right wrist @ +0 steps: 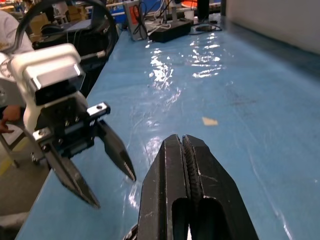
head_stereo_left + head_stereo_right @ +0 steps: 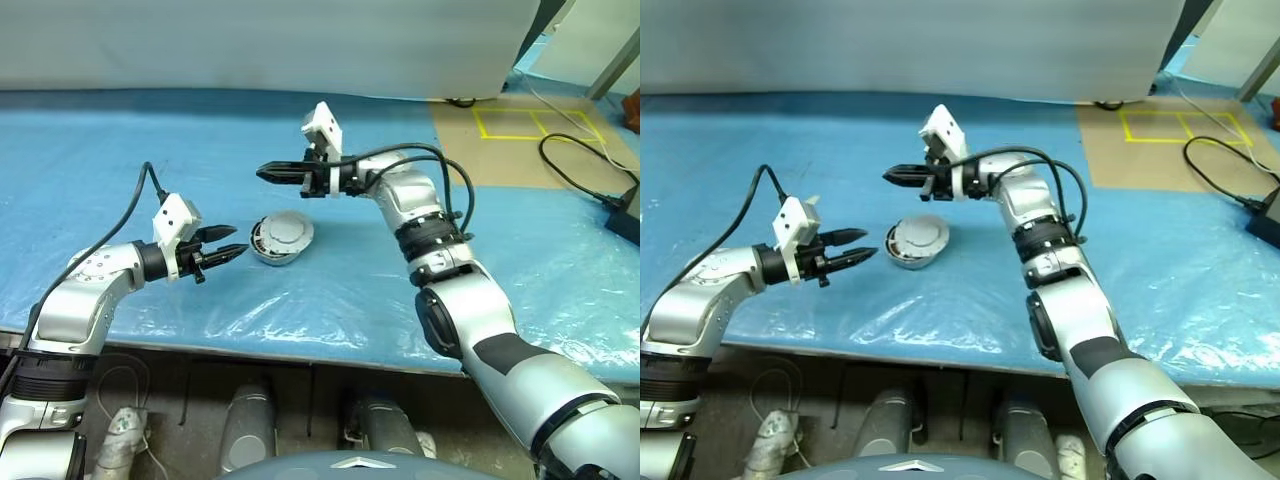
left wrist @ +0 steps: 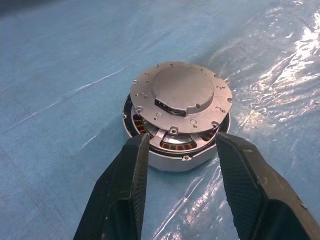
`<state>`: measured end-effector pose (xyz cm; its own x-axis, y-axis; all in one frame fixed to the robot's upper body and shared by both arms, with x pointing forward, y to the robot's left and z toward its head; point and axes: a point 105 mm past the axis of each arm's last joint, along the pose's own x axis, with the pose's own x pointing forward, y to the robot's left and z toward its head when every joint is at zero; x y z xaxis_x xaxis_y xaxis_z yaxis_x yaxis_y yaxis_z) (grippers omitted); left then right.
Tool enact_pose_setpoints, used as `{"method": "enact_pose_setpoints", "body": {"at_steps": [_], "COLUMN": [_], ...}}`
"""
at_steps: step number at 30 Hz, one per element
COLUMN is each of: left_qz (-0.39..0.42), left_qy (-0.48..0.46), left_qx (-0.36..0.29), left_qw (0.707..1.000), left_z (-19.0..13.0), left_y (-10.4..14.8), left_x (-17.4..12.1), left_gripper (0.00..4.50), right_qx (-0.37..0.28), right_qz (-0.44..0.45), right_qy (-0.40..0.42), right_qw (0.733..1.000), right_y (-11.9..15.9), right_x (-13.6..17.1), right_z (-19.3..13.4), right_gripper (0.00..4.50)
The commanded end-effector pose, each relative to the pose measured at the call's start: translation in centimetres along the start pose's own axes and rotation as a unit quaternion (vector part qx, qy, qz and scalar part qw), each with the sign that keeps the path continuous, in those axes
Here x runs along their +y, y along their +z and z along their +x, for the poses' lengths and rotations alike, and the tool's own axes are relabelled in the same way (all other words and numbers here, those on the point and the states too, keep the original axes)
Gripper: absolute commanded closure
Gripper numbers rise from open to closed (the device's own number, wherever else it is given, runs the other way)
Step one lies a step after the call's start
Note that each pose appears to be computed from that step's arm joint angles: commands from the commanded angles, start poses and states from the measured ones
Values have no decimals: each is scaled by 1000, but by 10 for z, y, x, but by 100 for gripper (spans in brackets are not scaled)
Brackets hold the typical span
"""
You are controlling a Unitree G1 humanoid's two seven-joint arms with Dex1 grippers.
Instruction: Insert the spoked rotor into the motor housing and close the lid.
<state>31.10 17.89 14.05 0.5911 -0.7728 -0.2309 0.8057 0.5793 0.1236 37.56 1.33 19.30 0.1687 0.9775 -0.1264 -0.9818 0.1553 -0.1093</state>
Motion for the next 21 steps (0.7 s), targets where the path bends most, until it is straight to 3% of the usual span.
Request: {"method": "enact_pose_setpoints", "body": {"at_steps": [1,10,15,18,21], "left_qz": [25,32,32,31,31], "left_qy": [-14,-21,-18,-15,-14], "left_qx": [-16,-16,-16,-18,-17], "left_qw": [999,999,999,999,999], "left_z": [-2,1,2,3,4], "left_y": [11,9,10,10,9], "left_x": [-6,-6,-4,-3,-4], "left_gripper": [230,230,230,230,230], "right_qx": [-8,15,38,41,62], "right_qz": [-30,-12,-35,-43,-59], "right_qy": [-4,0,-22,-18,-18], "right_qw": [1000,1000,998,998,996], "right_y": [-5,-28,-41,-45,-52], "right_x": [7,14,8,10,9], "right_z": [-7,-11,-9,-8,-7], "right_gripper": [353,58,58,3,3]}}
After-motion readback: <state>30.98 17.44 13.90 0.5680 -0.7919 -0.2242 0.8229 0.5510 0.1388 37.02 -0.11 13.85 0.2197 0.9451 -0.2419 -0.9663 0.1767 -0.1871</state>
